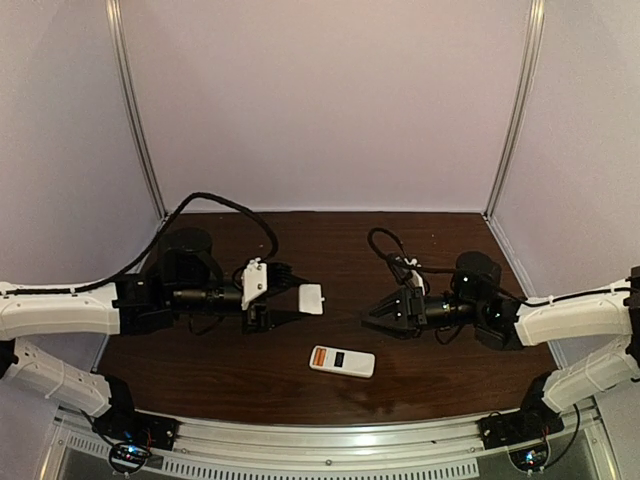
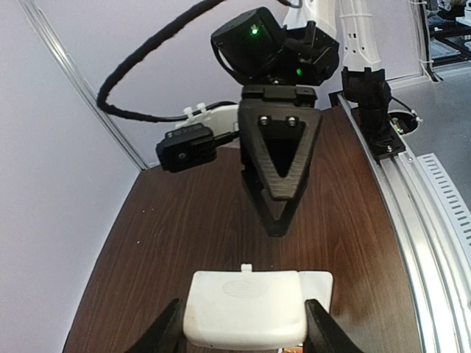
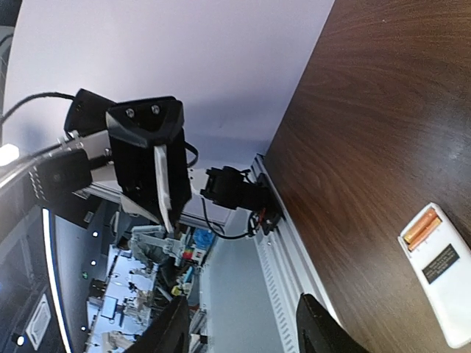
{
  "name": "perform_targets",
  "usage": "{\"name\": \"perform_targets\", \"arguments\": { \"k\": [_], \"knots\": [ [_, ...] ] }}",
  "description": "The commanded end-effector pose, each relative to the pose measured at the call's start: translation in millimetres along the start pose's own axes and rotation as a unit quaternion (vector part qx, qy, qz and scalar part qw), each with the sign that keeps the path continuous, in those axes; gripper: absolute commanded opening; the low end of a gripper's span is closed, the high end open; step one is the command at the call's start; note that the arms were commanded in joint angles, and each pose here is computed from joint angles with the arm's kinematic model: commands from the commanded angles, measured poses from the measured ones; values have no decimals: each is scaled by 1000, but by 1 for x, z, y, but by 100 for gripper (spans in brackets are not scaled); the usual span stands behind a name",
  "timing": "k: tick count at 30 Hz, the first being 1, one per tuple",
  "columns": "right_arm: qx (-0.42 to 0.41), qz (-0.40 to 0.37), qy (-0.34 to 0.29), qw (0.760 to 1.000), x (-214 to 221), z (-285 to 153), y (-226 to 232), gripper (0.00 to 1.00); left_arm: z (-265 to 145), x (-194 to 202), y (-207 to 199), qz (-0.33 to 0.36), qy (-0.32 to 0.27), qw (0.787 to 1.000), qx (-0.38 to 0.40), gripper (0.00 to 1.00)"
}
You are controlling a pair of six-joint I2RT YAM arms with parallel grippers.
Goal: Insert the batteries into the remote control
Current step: Pass from the right arm to the left, then hold the remote control without the battery cover at the center of the board.
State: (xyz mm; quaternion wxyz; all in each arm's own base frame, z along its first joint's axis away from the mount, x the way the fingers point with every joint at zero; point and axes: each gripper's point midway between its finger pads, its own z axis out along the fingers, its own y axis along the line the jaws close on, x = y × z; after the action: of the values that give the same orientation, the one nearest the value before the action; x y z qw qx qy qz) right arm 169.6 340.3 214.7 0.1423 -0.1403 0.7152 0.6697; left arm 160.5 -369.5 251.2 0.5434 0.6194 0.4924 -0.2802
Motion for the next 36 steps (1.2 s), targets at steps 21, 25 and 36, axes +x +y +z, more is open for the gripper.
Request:
{"name": "perform_targets", "arguments": {
  "k": [21, 25, 36],
  "knots": [
    [218, 67, 111, 967, 90, -3, -144, 38, -12, 69, -23, -88, 90, 992, 2, 23],
    [227, 64, 102, 967, 80, -7, -150, 37, -11, 82, -29, -103, 114, 988, 13, 23],
    [234, 55, 91, 966, 64, -11, -158, 37, 4, 116, -43, -122, 180, 976, 36, 22]
  ]
}}
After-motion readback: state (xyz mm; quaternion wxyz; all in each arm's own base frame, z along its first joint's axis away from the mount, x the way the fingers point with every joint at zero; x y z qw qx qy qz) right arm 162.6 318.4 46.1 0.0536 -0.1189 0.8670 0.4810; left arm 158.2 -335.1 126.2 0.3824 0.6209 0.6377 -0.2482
